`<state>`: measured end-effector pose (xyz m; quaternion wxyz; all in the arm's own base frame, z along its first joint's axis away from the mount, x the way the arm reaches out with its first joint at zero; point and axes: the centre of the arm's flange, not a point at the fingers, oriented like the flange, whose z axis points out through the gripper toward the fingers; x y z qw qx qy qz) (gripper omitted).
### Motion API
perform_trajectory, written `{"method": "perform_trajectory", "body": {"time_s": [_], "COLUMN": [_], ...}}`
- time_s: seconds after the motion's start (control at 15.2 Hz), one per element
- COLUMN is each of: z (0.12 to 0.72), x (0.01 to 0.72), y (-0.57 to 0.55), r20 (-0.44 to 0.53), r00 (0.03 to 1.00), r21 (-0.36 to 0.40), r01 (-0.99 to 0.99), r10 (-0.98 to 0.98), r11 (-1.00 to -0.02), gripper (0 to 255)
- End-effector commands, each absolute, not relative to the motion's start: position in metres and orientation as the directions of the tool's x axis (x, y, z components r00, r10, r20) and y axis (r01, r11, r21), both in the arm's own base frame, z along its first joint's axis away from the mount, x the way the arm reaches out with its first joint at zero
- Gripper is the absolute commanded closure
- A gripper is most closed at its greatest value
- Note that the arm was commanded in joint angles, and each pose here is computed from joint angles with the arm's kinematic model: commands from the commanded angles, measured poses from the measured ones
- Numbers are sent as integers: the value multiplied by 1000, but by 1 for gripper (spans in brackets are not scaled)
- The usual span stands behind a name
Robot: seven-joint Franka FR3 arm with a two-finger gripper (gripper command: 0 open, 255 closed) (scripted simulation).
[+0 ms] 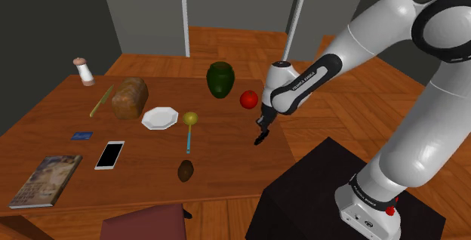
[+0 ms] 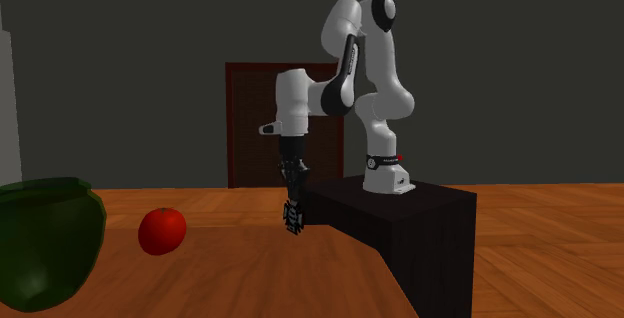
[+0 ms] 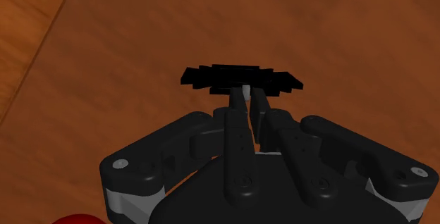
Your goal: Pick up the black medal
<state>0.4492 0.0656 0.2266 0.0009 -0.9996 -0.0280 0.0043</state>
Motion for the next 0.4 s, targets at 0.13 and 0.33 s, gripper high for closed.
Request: {"method": "perform_trajectory", "body": {"time_s": [0.13,0.33], "z": [248,254], "x": [449,449], "y": [66,66], "r20": [-9,-9], "r00": [998,998], "r21": [-2,-2], "r01": [56,56], "r10": [56,56], "r11": [-998,-998], "gripper": [255,255]}}
